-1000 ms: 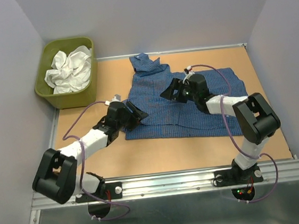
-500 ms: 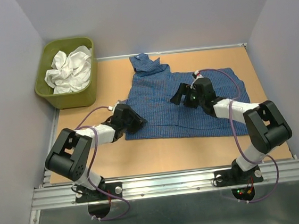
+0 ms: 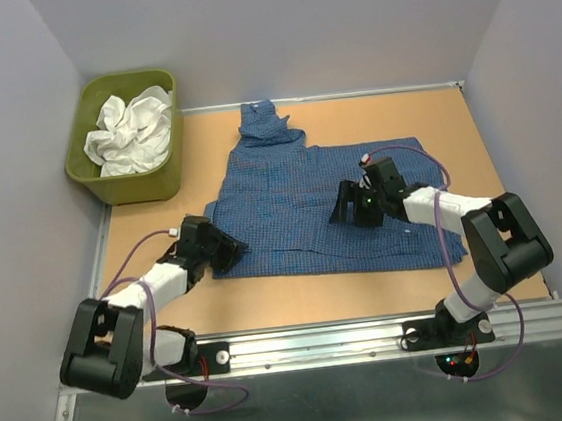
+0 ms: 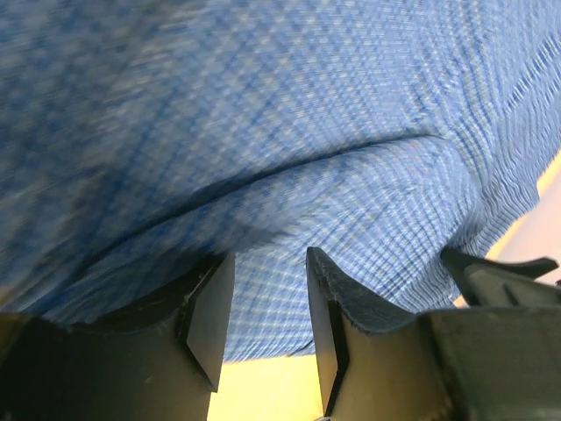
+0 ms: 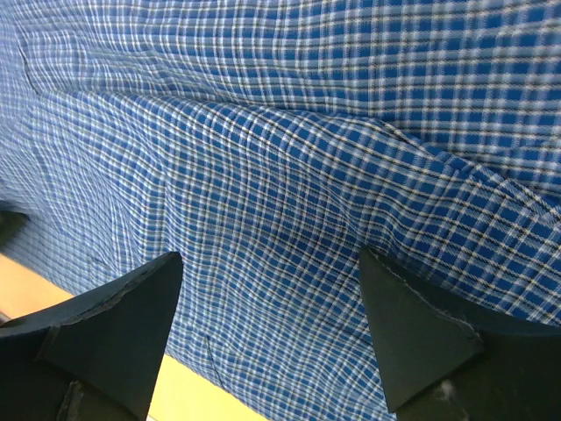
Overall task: Fold and stack the long sleeve shirts
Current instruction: Fold the shirt
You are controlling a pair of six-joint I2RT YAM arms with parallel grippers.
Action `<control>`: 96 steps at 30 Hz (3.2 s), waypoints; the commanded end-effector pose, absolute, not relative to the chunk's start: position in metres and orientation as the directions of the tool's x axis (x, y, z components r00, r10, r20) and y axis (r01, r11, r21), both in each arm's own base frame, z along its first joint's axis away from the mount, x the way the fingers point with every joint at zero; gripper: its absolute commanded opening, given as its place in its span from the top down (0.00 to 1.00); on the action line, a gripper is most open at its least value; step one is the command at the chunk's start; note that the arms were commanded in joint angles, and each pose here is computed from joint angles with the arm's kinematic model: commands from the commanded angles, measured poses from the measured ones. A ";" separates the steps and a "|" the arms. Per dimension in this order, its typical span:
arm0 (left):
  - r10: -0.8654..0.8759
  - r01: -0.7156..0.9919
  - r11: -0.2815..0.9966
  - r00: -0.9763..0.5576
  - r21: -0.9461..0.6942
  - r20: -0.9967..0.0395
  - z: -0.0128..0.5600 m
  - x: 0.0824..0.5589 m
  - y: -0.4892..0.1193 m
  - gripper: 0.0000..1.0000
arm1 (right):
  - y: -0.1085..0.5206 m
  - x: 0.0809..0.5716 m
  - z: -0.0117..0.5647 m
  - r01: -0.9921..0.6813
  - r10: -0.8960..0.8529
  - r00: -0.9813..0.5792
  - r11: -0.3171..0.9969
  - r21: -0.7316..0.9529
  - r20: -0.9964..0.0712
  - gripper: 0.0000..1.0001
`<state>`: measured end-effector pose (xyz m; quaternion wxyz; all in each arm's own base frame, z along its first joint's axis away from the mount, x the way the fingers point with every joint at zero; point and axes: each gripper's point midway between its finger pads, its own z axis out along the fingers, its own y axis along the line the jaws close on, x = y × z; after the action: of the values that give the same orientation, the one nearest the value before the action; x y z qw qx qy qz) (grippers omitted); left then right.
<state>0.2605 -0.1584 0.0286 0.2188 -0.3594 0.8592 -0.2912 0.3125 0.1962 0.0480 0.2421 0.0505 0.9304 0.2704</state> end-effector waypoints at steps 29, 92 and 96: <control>-0.526 -0.331 0.844 -0.664 -0.423 -0.531 0.084 0.315 -0.113 0.28 | 0.147 0.400 0.112 0.009 0.001 -0.749 1.000 -0.009 -0.663 0.25; -0.456 -0.229 0.863 -0.735 -0.450 -0.501 0.035 0.422 -0.212 0.34 | -0.045 0.300 0.025 0.676 0.668 -0.573 0.713 0.186 -0.475 0.23; -0.530 -0.333 0.832 -0.714 -0.443 -0.458 0.021 0.407 -0.184 0.35 | -0.053 0.289 0.014 0.703 0.668 -0.575 0.699 0.132 -0.473 0.24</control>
<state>0.4245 -0.2179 0.0374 0.3133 -0.1799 0.9103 -0.2019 0.3012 -0.0422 0.0261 0.2594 0.3681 0.8929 -0.0067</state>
